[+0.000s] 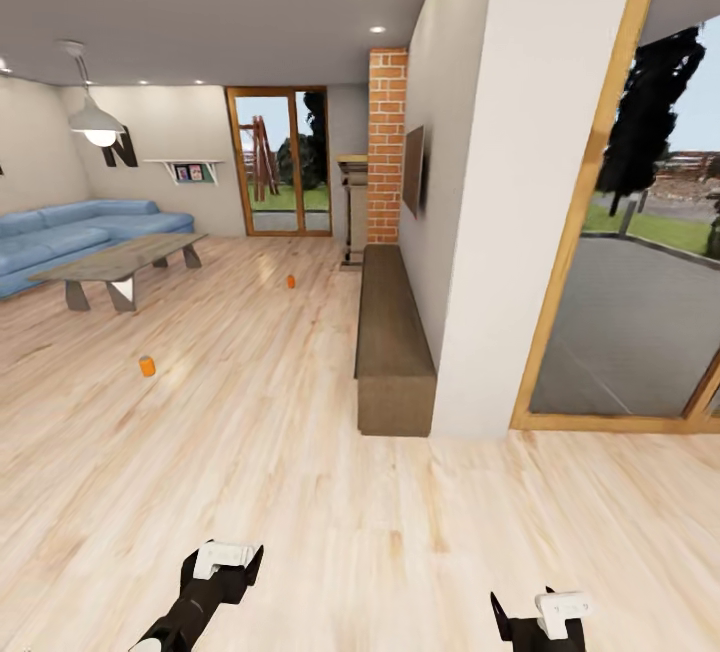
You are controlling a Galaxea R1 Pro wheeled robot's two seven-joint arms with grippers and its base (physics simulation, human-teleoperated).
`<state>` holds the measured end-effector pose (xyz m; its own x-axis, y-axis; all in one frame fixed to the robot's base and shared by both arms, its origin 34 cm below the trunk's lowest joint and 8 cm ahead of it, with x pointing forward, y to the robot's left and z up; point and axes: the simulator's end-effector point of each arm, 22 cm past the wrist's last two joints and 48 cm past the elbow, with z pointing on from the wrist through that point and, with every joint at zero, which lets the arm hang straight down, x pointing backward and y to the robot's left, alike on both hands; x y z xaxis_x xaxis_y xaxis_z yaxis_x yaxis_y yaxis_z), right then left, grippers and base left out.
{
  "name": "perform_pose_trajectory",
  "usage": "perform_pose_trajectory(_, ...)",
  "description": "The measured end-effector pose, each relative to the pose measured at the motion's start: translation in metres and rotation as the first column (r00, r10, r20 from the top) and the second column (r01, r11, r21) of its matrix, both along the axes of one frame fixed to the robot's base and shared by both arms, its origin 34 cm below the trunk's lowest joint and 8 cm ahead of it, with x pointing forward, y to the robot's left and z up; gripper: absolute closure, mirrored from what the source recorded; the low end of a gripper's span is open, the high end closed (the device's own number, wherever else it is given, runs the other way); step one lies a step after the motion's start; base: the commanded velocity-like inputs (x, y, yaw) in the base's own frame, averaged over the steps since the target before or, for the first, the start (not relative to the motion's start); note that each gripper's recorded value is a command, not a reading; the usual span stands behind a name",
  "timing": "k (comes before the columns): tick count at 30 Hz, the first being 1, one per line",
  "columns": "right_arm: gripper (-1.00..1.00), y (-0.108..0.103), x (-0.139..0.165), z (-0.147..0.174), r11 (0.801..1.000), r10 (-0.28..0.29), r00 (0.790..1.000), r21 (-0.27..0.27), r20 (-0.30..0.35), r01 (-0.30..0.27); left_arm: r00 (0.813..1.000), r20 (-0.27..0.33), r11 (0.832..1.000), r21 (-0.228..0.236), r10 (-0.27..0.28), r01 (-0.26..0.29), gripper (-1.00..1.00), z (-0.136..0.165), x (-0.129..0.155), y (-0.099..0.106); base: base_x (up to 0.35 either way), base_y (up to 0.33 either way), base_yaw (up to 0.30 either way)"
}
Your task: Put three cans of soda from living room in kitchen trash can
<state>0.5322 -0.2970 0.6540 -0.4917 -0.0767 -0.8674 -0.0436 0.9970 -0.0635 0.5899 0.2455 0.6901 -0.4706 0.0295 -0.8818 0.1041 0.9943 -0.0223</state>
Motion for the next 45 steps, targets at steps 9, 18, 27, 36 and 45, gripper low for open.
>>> perform_pose_trajectory(9,-1.00,0.0067,-0.0043,-0.0068,0.999,0.034,0.999,-0.027,-0.018,-0.034,1.000,-0.001,1.000,0.000,0.000,0.000,-1.00,-0.0003,-0.0002,-0.0002,0.286,0.090,0.247)
perform_pose_trajectory(18,-1.00,0.0089,-0.0047,-0.0076,0.998,0.050,0.999,-0.043,-0.021,-0.051,1.000,0.000,1.000,-0.001,-0.001,0.001,-1.00,0.0002,-0.0001,-0.0005,0.277,0.061,0.247)
perform_pose_trajectory(27,-1.00,0.0091,-0.0048,-0.0076,0.998,0.051,0.998,-0.044,-0.021,-0.052,1.000,0.000,1.000,-0.001,-0.001,0.001,-1.00,0.0002,-0.0001,-0.0005,0.257,0.019,0.247)
perform_pose_trajectory(36,-1.00,0.0090,-0.0048,-0.0076,0.998,0.051,0.998,-0.044,-0.021,-0.052,1.000,0.000,1.000,-0.002,0.000,0.000,-1.00,0.0003,-0.0001,-0.0002,0.238,0.145,0.247)
perform_pose_trajectory(45,-1.00,0.0088,-0.0048,-0.0076,0.998,0.051,0.998,-0.044,-0.021,-0.052,1.000,0.001,1.000,-0.001,0.000,0.000,-1.00,0.0003,0.0000,-0.0001,0.237,0.187,0.229)
